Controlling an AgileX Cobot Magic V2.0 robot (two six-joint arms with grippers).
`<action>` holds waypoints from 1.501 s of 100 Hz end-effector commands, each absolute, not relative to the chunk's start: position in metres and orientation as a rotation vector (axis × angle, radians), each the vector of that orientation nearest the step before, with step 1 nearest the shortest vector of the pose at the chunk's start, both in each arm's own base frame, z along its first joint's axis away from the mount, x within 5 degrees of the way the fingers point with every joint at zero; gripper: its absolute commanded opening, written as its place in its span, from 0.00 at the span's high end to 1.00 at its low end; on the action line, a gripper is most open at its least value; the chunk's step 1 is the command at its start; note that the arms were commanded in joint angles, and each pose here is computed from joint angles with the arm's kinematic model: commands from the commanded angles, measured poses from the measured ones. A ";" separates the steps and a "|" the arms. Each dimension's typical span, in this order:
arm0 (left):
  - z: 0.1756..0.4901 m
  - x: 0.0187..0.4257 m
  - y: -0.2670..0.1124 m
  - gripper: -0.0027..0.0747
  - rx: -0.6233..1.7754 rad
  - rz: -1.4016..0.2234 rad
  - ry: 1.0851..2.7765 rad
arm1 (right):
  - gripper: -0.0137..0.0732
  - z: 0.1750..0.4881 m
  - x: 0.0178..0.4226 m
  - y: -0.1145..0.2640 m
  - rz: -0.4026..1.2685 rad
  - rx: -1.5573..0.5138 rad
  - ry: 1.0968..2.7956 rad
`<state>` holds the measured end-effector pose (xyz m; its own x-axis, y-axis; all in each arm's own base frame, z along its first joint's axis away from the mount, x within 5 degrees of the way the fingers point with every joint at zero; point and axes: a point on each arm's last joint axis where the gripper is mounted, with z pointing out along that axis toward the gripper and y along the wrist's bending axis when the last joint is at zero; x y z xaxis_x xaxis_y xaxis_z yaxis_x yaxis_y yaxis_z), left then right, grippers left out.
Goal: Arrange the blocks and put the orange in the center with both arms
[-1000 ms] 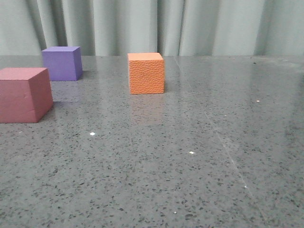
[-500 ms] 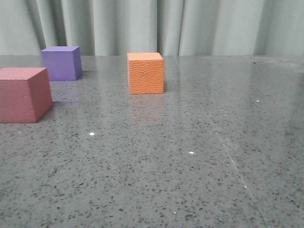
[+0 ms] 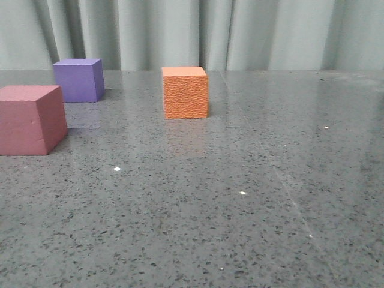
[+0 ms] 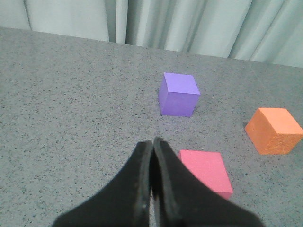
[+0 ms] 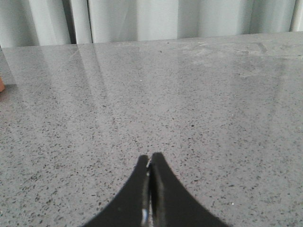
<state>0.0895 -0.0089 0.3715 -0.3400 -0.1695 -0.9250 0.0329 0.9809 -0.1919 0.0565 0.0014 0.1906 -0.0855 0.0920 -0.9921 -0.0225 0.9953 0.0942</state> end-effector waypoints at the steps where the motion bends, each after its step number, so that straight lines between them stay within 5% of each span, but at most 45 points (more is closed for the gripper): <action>1: 0.387 0.100 -0.010 0.99 -0.112 -0.238 1.847 | 0.91 0.204 0.054 0.001 0.093 0.044 1.529; 25: 0.383 0.110 -0.011 0.99 -0.117 -0.241 1.888 | 0.91 0.204 0.054 0.001 0.093 0.044 1.529; 34: 0.383 0.111 -0.011 0.92 -0.083 -0.216 1.888 | 0.91 0.204 0.054 0.001 0.093 0.044 1.529; 41: 0.383 0.111 -0.011 0.75 -0.016 -0.174 1.887 | 0.91 0.204 0.054 0.001 0.093 0.044 1.529; 56: 0.384 0.112 -0.011 0.19 0.025 -0.143 1.871 | 0.91 0.204 0.054 0.001 0.093 0.044 1.529; 63: 0.387 0.113 -0.011 0.03 0.021 -0.141 1.835 | 0.91 0.204 0.054 0.001 0.093 0.044 1.529; 82: 0.392 0.115 -0.011 0.14 0.009 -0.153 1.774 | 0.91 0.204 0.054 0.001 0.093 0.044 1.529; 111: 0.408 0.137 -0.026 0.14 0.023 -0.315 1.805 | 0.91 0.204 0.054 0.001 0.093 0.044 1.529; 150: 0.424 0.222 -0.110 0.14 0.221 -0.549 1.856 | 0.91 0.204 0.054 0.001 0.093 0.044 1.529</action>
<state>0.2036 -0.0901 0.4078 -0.4123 -0.0525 -0.9095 0.3781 0.8984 -0.2233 0.0565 0.0014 0.1906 -0.0855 0.0920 -0.9921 -0.0225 0.9953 0.0942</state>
